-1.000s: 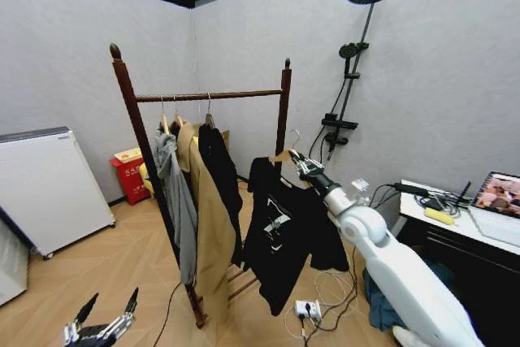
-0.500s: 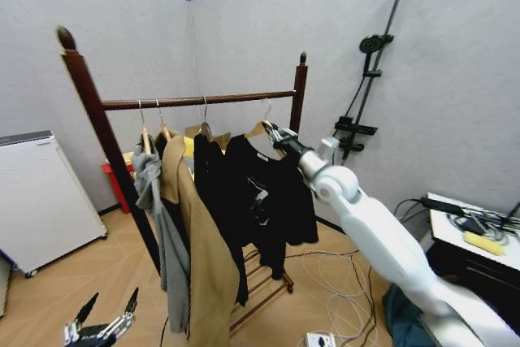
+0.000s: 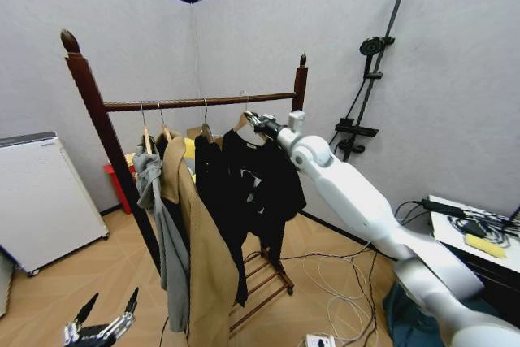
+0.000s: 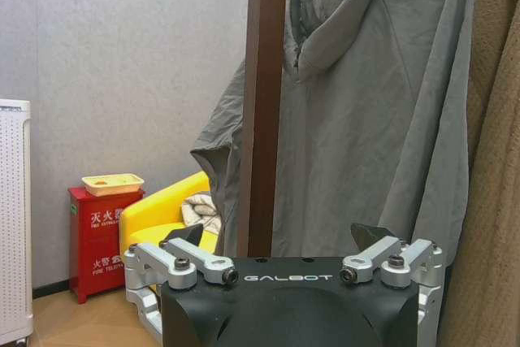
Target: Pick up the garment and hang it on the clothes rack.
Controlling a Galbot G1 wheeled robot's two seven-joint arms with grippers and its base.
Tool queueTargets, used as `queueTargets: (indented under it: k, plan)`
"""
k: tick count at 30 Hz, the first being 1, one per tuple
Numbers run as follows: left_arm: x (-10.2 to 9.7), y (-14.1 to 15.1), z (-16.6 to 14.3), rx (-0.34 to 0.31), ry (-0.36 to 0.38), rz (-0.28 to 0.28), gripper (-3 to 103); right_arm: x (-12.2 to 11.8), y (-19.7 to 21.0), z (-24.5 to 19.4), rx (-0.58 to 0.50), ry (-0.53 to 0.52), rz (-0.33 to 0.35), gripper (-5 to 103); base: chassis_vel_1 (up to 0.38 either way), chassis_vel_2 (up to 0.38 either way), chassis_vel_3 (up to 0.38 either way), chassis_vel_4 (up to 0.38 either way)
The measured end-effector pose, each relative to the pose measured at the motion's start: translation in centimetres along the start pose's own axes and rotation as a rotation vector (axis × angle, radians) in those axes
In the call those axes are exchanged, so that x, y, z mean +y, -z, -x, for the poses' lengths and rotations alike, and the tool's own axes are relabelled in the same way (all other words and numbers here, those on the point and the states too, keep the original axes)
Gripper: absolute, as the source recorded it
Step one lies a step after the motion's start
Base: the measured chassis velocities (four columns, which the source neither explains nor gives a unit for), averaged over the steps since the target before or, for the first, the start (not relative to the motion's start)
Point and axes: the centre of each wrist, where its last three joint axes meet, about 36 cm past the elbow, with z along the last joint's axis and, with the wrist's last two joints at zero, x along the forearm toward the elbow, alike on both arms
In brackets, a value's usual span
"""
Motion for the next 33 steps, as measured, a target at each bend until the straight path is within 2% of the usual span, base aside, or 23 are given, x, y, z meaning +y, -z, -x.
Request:
queueTargets:
  k: [6,12,14,15,16,19,20,21,22,24,27,28,29,31,32,33]
  plan:
    - [0.0,0.0,0.0,0.000,0.000,0.000,100,0.4,0.0,1.2,0.071,0.015,0.044,9,0.000,0.000,0.000,0.000]
    - [0.0,0.0,0.0,0.000,0.000,0.000,100,-0.3,-2.1,-1.3,0.112,-0.012,0.094,8,0.000,0.000,0.000,0.000]
    - [0.0,0.0,0.0,0.000,-0.001,0.000,100,-0.7,-3.7,-4.2,0.092,-0.030,0.098,18,0.000,0.000,0.000,0.000]
    - [0.0,0.0,0.0,0.000,-0.001,0.000,100,-0.7,-3.7,-4.2,0.092,-0.030,0.098,18,0.000,0.000,0.000,0.000]
    - [0.0,0.0,0.0,0.000,0.000,0.000,100,-0.7,-3.9,-5.3,0.079,-0.037,0.097,24,0.000,0.000,0.000,0.000]
    - [0.0,0.0,0.0,0.000,0.000,0.000,100,0.3,-4.2,-11.3,0.008,-0.079,0.041,40,0.000,0.000,0.000,0.000]
    - [0.0,0.0,0.0,0.000,0.000,0.000,100,0.3,-4.2,-11.3,0.008,-0.079,0.041,40,0.000,0.000,0.000,0.000]
    - [0.0,0.0,0.0,0.000,0.000,0.000,100,0.8,-4.7,-13.5,-0.004,-0.101,0.022,46,0.000,0.000,0.000,0.000]
    - [0.0,0.0,0.0,0.000,0.000,0.000,100,1.0,-5.0,-14.4,-0.006,-0.112,0.018,46,0.000,0.000,0.000,0.000]
    - [0.0,0.0,0.0,0.000,0.000,0.000,100,2.3,-6.2,-19.8,0.000,-0.164,0.018,56,0.000,0.000,0.000,0.000]
    - [0.0,0.0,0.0,0.000,0.000,0.000,100,3.0,-6.2,-22.1,-0.007,-0.189,0.014,61,0.000,0.000,0.000,0.000]
    - [0.0,0.0,0.0,0.000,0.000,0.000,100,3.9,-6.2,-24.5,-0.012,-0.215,0.011,67,0.000,0.000,0.000,0.000]
    - [0.0,0.0,0.0,0.000,0.000,0.000,100,5.4,-6.8,-28.0,0.005,-0.256,0.021,78,0.000,0.000,0.000,0.000]
    - [0.0,0.0,0.0,0.000,0.000,0.000,100,6.0,-6.9,-29.2,0.008,-0.279,0.023,78,0.000,0.000,0.000,0.000]
    - [0.0,0.0,0.0,0.000,0.000,0.000,100,6.8,-6.8,-31.0,0.009,-0.317,0.027,84,0.000,0.000,0.000,0.000]
    - [0.0,0.0,0.0,0.000,0.000,0.000,100,6.8,-6.8,-31.0,0.009,-0.317,0.027,84,0.000,0.000,0.000,0.000]
